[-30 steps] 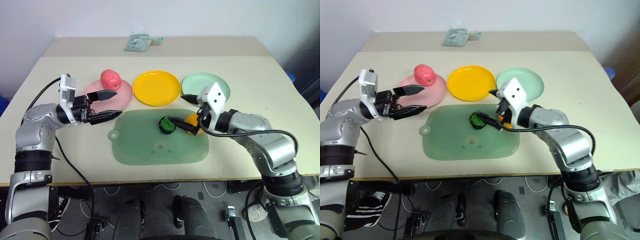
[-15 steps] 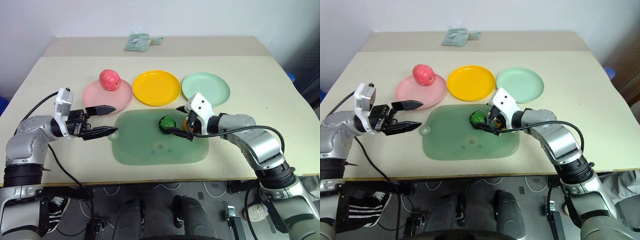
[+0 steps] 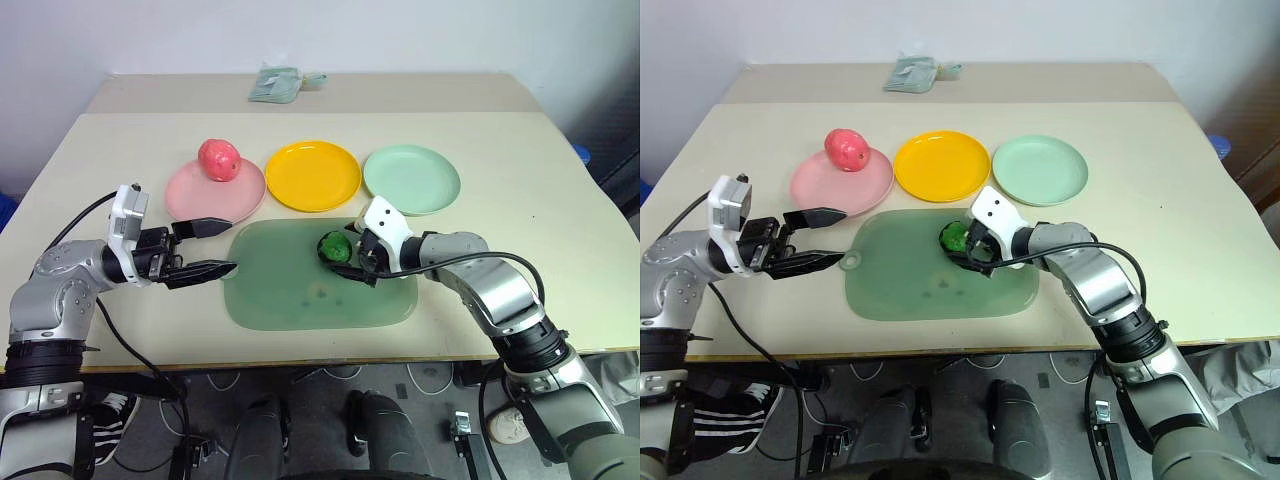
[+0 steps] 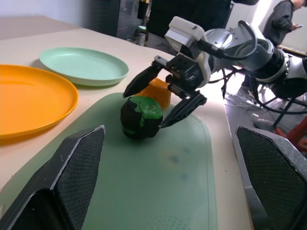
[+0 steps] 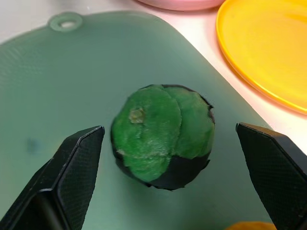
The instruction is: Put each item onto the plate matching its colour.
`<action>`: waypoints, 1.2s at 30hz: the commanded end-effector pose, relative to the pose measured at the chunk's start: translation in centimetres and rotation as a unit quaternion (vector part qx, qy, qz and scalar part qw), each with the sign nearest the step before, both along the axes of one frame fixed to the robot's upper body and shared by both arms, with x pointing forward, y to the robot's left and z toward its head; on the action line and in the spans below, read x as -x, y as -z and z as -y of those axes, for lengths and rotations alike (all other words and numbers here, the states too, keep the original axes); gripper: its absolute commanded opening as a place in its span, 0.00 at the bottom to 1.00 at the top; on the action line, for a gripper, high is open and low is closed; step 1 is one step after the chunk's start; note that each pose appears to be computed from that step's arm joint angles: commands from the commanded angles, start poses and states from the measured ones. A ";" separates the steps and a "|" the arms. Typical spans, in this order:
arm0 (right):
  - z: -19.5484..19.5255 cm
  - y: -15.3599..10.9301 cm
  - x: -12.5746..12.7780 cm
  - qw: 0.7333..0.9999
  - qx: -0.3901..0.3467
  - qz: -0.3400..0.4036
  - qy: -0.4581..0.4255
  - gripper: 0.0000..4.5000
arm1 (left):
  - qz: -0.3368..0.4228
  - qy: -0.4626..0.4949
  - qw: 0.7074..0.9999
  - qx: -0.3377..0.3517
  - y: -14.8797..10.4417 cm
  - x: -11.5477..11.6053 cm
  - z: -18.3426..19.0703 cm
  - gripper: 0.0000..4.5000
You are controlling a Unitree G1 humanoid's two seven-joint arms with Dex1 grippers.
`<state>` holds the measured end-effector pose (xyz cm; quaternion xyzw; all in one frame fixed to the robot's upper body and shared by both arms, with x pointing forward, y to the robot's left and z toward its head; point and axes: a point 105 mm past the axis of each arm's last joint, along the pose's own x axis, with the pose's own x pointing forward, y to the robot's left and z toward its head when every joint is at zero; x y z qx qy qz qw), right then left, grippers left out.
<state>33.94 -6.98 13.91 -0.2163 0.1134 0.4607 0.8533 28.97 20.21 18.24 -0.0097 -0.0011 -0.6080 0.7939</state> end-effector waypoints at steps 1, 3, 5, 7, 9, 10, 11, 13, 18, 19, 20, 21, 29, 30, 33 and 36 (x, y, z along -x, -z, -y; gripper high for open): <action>-0.6 -0.9 -0.2 1.000 0.000 0.025 -0.014 1.00 | 0.019 0.004 1.000 0.004 -0.9 0.3 -0.1 0.99; -0.7 -0.8 -0.2 1.000 -0.001 0.024 -0.016 1.00 | 0.020 0.004 1.000 0.004 -0.9 0.3 -0.2 0.99; -0.8 -0.6 0.0 1.000 0.000 0.021 -0.020 1.00 | 0.021 0.004 1.000 0.005 -0.9 0.3 -0.2 0.99; -0.9 -0.5 0.0 1.000 0.000 0.019 -0.022 1.00 | 0.021 0.003 1.000 0.005 -0.9 0.3 -0.2 0.99; -1.0 -0.4 0.1 1.000 0.000 0.018 -0.025 0.88 | 0.022 0.004 1.000 0.006 -0.9 0.2 -0.1 1.00; -1.0 -0.4 0.1 0.999 -0.001 0.018 -0.026 0.81 | 0.023 0.004 1.000 0.007 -0.9 0.2 -0.1 1.00; -1.0 -0.5 0.1 1.000 -0.001 0.019 -0.022 0.69 | 0.023 0.003 1.000 0.008 -1.0 0.2 -0.1 1.00; -0.9 -0.7 0.0 1.000 -0.004 0.023 -0.018 0.48 | 0.025 0.003 1.000 0.010 -1.0 0.1 -0.1 1.00; -1.2 -2.2 0.1 0.999 -0.031 0.032 -0.023 0.48 | 0.026 0.002 1.000 0.015 -1.1 0.0 -0.1 1.00; -1.3 -2.6 0.1 0.998 -0.040 0.034 -0.024 0.48 | 0.027 0.000 0.999 0.018 -1.1 -0.1 -0.2 1.00; -1.4 -3.1 0.1 0.998 -0.051 0.035 -0.024 0.48 | 0.029 -0.003 0.999 0.020 -1.2 -0.2 -0.2 1.00; -1.5 -3.6 0.2 0.997 -0.064 0.035 -0.025 0.48 | 0.031 -0.005 0.999 0.022 -1.2 -0.2 -0.2 1.00; 2.8 -9.7 -6.1 0.967 -0.152 0.130 0.160 0.48 | 0.058 -0.064 0.995 0.059 -2.5 -2.6 0.9 1.00; 3.6 -10.0 -6.8 0.961 -0.155 0.138 0.184 0.48 | 0.050 -0.074 0.994 0.061 -2.4 -3.0 1.2 1.00; 6.1 -10.3 -8.5 0.944 -0.152 0.162 0.243 0.48 | 0.059 -0.096 0.991 0.068 -2.4 -3.6 2.2 1.00; 8.1 -9.1 -9.6 0.938 -0.126 0.162 0.279 0.48 | 0.066 -0.105 0.989 0.079 -2.5 -3.8 2.9 1.00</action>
